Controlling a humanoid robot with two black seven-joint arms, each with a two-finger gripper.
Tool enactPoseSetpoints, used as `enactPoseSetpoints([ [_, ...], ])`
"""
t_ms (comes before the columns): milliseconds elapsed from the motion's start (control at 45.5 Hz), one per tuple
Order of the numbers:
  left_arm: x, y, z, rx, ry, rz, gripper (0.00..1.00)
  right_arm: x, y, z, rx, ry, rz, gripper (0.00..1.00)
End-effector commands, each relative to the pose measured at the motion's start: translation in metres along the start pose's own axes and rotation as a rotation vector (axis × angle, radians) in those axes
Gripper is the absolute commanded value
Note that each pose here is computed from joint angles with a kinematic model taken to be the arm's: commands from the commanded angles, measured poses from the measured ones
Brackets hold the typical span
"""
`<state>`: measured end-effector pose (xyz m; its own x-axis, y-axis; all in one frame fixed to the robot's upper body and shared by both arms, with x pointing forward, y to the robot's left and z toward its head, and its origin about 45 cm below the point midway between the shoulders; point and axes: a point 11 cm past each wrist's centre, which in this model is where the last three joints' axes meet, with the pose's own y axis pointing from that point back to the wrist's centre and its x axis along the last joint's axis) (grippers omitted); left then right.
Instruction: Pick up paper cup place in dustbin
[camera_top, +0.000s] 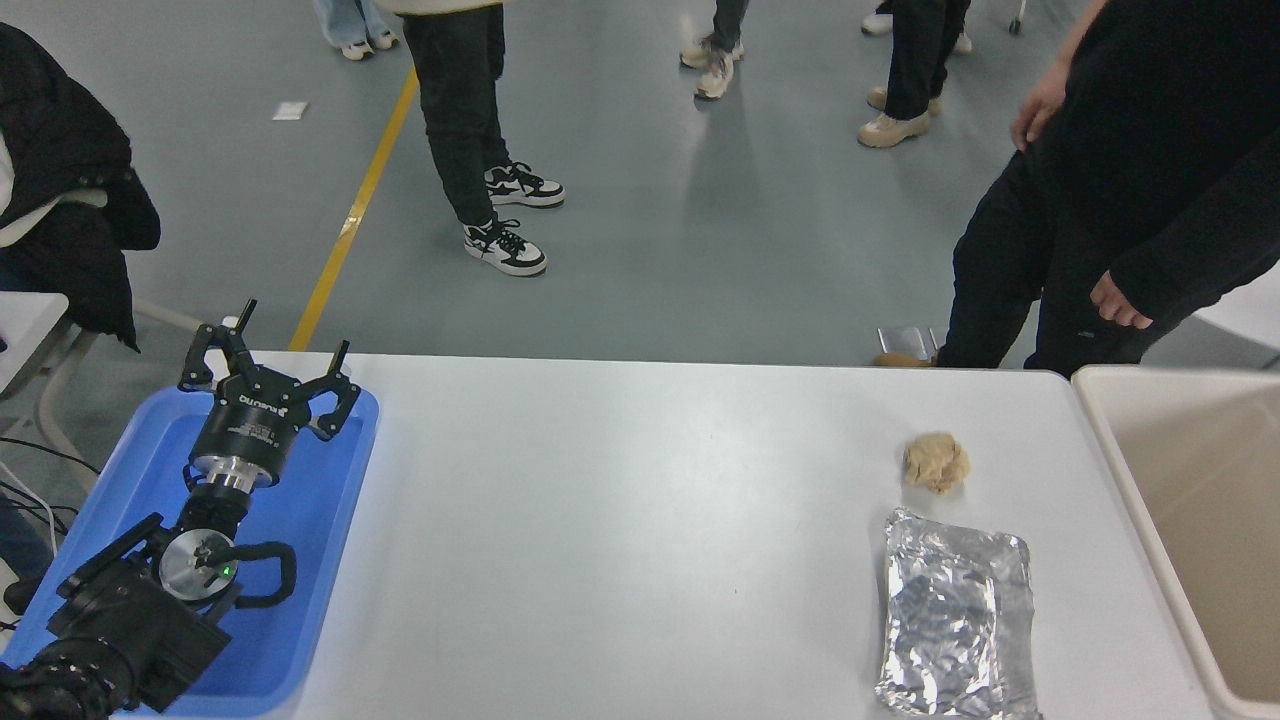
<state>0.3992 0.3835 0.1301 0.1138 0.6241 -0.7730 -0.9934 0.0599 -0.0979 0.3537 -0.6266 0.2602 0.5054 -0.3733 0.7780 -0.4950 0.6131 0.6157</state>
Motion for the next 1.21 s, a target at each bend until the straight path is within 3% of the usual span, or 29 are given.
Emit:
enactPoseSetpoints([
  [0, 0.0, 0.0, 0.0, 0.0, 0.0, 0.0, 1.0, -0.073, -0.036, 0.01, -0.058, -0.061, 0.068, 0.0],
  [286, 0.0, 0.0, 0.0, 0.0, 0.001, -0.001, 1.0, -0.16, -0.051, -0.021, -0.034, -0.109, 0.065, 0.0],
  [703, 0.0, 0.0, 0.0, 0.0, 0.0, 0.0, 1.0, -0.183, -0.052, -0.011, -0.058, -0.165, 0.086, 0.0],
  [791, 0.0, 0.0, 0.0, 0.0, 0.0, 0.0, 1.0, -0.179, -0.052, -0.007, -0.065, -0.166, 0.097, 0.48],
  [901, 0.0, 0.0, 0.0, 0.0, 0.0, 0.0, 1.0, -0.176, -0.052, -0.002, -0.073, -0.167, 0.109, 1.0],
  [1187, 0.0, 0.0, 0.0, 0.0, 0.0, 0.0, 1.0, -0.158, -0.05, -0.023, -0.026, -0.17, 0.089, 1.0],
])
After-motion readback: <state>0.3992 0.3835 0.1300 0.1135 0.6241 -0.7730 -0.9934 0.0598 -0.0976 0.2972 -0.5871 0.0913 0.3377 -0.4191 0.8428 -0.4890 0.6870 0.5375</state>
